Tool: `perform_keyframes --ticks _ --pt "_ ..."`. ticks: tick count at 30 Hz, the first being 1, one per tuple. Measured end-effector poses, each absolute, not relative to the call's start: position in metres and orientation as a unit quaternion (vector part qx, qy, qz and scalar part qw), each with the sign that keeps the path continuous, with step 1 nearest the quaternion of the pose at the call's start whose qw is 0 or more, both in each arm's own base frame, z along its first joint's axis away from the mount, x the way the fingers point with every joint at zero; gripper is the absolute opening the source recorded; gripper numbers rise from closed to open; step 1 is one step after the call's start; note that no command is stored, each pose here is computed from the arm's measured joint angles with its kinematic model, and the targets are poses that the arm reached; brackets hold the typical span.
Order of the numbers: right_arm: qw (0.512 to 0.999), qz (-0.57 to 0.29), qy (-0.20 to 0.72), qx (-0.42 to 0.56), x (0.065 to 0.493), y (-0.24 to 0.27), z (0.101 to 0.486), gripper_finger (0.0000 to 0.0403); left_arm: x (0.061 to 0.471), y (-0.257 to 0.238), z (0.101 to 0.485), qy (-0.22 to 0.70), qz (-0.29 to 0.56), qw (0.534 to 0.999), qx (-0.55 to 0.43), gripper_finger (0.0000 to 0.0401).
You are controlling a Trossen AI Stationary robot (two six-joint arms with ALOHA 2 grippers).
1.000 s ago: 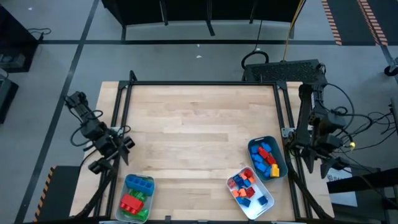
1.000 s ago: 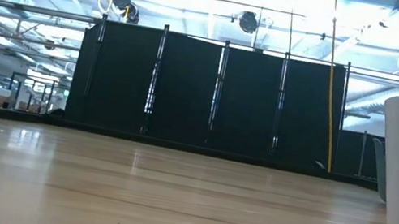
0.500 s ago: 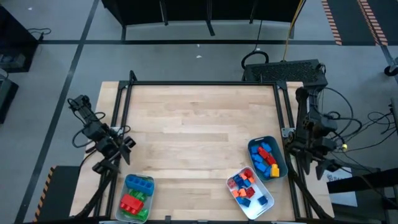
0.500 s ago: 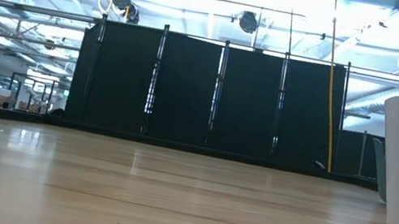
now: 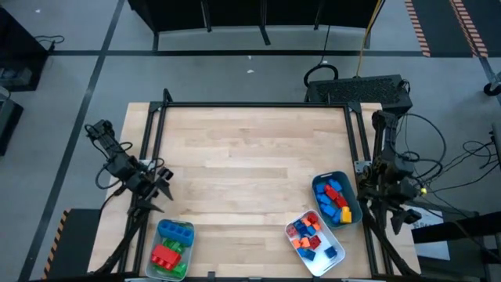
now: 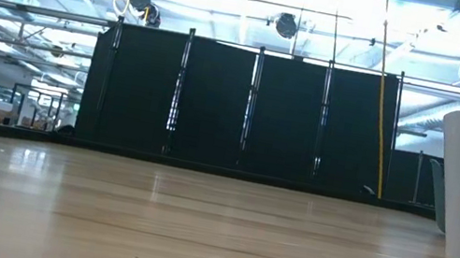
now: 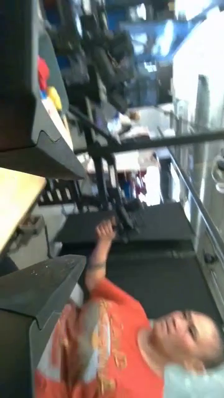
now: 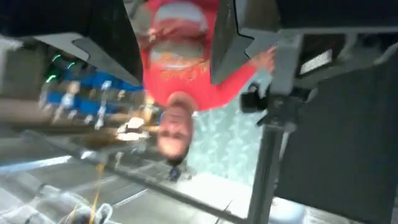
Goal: Sort blocks by size
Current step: Return to Home Position
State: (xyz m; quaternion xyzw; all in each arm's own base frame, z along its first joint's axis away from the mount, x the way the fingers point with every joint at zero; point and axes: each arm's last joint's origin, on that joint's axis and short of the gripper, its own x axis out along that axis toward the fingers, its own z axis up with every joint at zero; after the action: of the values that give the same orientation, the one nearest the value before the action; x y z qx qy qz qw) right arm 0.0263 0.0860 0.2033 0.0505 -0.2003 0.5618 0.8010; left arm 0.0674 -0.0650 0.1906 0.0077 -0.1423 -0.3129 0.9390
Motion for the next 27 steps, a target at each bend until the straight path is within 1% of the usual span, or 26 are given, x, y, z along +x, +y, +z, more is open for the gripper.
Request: perform_keyframes --ticks 2,3,6,8,14,19,23,25,27 --pt "0.812 0.541 -0.217 0.035 0.028 0.085 0.205 0.0171 0.069 -0.063 0.190 -0.137 -0.289 0.947 0.014 0.0212" --pt "0.826 0.522 -0.214 0.022 0.029 0.085 0.204 0.0171 0.070 -0.063 0.189 -0.133 -0.276 0.952 0.020 0.0212" --pt "0.874 0.440 -0.206 -0.003 0.037 0.082 0.202 0.0171 0.073 -0.059 0.187 -0.126 -0.238 0.962 0.045 0.0212" --pt "0.897 0.391 -0.204 -0.015 0.041 0.079 0.203 0.0171 0.075 -0.057 0.187 -0.124 -0.210 0.968 0.052 0.0212" --pt "0.927 0.312 -0.204 -0.051 0.054 0.071 0.202 0.0171 0.083 -0.045 0.182 -0.090 -0.101 0.990 0.050 0.0212" --pt "0.946 0.236 -0.212 -0.064 0.065 0.060 0.204 0.0171 0.087 -0.037 0.180 -0.076 -0.061 0.995 0.036 0.0212" --pt "0.949 0.219 -0.218 -0.068 0.073 0.052 0.205 0.0171 0.090 -0.031 0.178 -0.066 -0.030 0.997 0.028 0.0212" --pt "0.950 0.232 -0.200 -0.052 0.076 0.048 0.202 0.0171 0.091 -0.029 0.177 -0.060 -0.028 0.997 0.032 0.0212" --pt "0.949 0.269 -0.159 -0.036 0.080 0.047 0.195 0.0171 0.091 -0.029 0.176 -0.059 -0.049 0.996 0.039 0.0212"
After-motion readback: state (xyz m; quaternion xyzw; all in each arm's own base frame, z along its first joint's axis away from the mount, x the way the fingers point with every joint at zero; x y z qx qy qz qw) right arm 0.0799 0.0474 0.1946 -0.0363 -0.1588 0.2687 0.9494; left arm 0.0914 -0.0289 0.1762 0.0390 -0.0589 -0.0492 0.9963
